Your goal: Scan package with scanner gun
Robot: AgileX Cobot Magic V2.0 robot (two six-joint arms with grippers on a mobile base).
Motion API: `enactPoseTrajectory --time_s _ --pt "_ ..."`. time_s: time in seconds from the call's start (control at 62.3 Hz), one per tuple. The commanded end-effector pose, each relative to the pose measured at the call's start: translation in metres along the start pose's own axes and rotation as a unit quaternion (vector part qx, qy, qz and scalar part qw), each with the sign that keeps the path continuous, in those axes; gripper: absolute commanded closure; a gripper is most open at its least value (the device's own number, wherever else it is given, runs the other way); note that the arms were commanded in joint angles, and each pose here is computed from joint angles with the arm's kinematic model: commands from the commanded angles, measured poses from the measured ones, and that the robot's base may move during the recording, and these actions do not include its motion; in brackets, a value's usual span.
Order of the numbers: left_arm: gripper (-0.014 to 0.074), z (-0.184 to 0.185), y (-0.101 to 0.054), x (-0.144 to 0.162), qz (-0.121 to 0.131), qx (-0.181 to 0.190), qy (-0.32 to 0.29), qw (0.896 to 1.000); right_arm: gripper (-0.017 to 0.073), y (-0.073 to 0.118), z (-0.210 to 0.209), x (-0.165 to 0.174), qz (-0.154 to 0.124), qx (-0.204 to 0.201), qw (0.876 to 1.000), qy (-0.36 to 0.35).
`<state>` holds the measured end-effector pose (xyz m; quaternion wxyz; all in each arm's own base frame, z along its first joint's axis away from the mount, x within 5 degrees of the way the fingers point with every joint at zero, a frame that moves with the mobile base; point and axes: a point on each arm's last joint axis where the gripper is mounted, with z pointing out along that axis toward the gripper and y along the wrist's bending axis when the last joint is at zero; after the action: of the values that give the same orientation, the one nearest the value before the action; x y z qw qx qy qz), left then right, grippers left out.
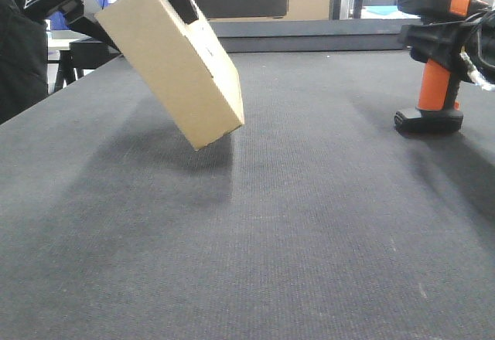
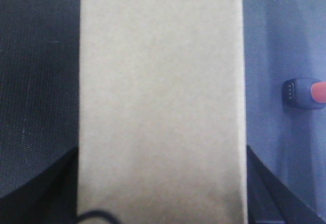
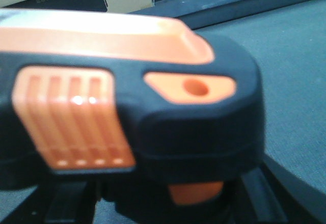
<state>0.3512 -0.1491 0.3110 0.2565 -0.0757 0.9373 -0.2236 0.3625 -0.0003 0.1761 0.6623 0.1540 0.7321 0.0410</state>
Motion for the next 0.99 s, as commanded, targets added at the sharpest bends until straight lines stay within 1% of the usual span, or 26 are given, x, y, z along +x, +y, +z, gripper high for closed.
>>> enactPoseTrajectory --time_s 0.0,0.016,0.064,0.08,0.209,0.257,0.289,0.305,0.369,0.385,0.449,0.465,0.497,0.529,0.545,0.594,0.658,0.754,0.882,0.914,0.947,0.979 --pt "0.0705 -0.003 -0.004 -0.001 0.003 0.008 -0.01 1.0 0.0585 0.0 0.001 -0.004 0.0 -0.002 1.0 -0.018" --pt "0.0705 -0.003 -0.004 -0.001 0.003 0.008 -0.01 1.0 0.0602 0.0 0.001 -0.004 -0.001 -0.003 1.0 -0.018" --pt "0.0705 -0.003 -0.004 -0.001 0.002 0.008 -0.01 1.0 0.0713 0.002 0.001 -0.005 -0.007 -0.011 1.0 -0.019" --pt "0.0705 -0.003 -0.004 -0.001 0.002 0.008 -0.01 1.0 0.0727 0.002 0.001 -0.005 -0.009 -0.014 1.0 -0.02" --pt "0.0705 -0.003 -0.004 -0.001 0.001 0.009 -0.01 1.0 0.0727 0.008 -0.001 -0.009 -0.03 -0.042 0.998 -0.03" --pt "0.0705 -0.003 -0.004 0.0 0.0 0.009 -0.009 1.0 0.0727 0.01 -0.002 -0.013 -0.048 -0.05 0.997 -0.036" --pt "0.0705 -0.003 -0.004 0.0 0.0 0.009 -0.008 1.0 0.0727 0.013 -0.004 -0.017 -0.068 -0.054 0.995 -0.041" --pt "0.0705 -0.003 -0.004 0.0 0.0 0.009 -0.006 1.0 0.0727 0.016 -0.005 -0.02 -0.088 -0.057 0.993 -0.047" --pt "0.0705 -0.003 -0.004 0.0 0.0 0.008 -0.004 1.0 0.0727 0.022 -0.01 -0.031 -0.146 -0.061 0.985 -0.068" --pt "0.0705 -0.003 -0.004 0.001 0.0 0.007 -0.003 1.0 0.0727 0.025 -0.013 -0.035 -0.169 -0.064 0.981 -0.076" --pt "0.0705 -0.003 -0.004 0.001 0.0 0.007 -0.002 1.0 0.0727 0.033 -0.019 -0.045 -0.23 -0.062 0.967 -0.092" --pt "0.0705 -0.003 -0.004 0.001 0.0 0.007 -0.002 1.0 0.0727 0.035 -0.021 -0.047 -0.251 -0.059 0.961 -0.094" --pt "0.0705 -0.003 -0.004 0.001 0.0 0.007 -0.002 1.0 0.0727 0.036 -0.023 -0.051 -0.271 -0.049 0.957 -0.096" --pt "0.0705 -0.003 -0.004 0.001 0.0 0.007 -0.002 1.0 0.0727 0.038 -0.024 -0.051 -0.284 -0.044 0.953 -0.092" --pt "0.0705 -0.003 -0.004 0.001 0.0 0.007 -0.002 1.0 0.0727 0.037 -0.025 -0.052 -0.297 -0.038 0.95 -0.092" --pt "0.0705 -0.003 -0.004 0.001 0.0 0.007 -0.002 1.0 0.0727 0.037 -0.025 -0.052 -0.309 -0.023 0.946 -0.09" --pt "0.0705 -0.003 -0.004 0.001 -0.001 0.007 -0.002 1.0 0.0727 0.035 -0.025 -0.051 -0.315 -0.013 0.945 -0.087" --pt "0.0705 -0.003 -0.004 0.001 -0.001 0.007 -0.002 1.0 0.0727 0.034 -0.025 -0.051 -0.309 -0.006 0.947 -0.086" --pt "0.0705 -0.003 -0.004 0.001 -0.001 0.007 -0.002 1.0 0.0727 0.034 -0.025 -0.054 -0.308 -0.003 0.946 -0.1" --pt "0.0705 -0.003 -0.004 0.001 -0.001 0.007 -0.001 1.0 0.0727 0.034 -0.025 -0.055 -0.296 -0.002 0.95 -0.103" --pt "0.0705 -0.003 -0.004 0.001 -0.001 0.006 0.001 1.0 0.0727 0.033 -0.025 -0.055 -0.273 -0.002 0.957 -0.103" --pt "0.0705 -0.003 -0.003 0.002 -0.001 0.006 0.002 1.0 0.0727 0.032 -0.025 -0.054 -0.242 0.001 0.965 -0.101"
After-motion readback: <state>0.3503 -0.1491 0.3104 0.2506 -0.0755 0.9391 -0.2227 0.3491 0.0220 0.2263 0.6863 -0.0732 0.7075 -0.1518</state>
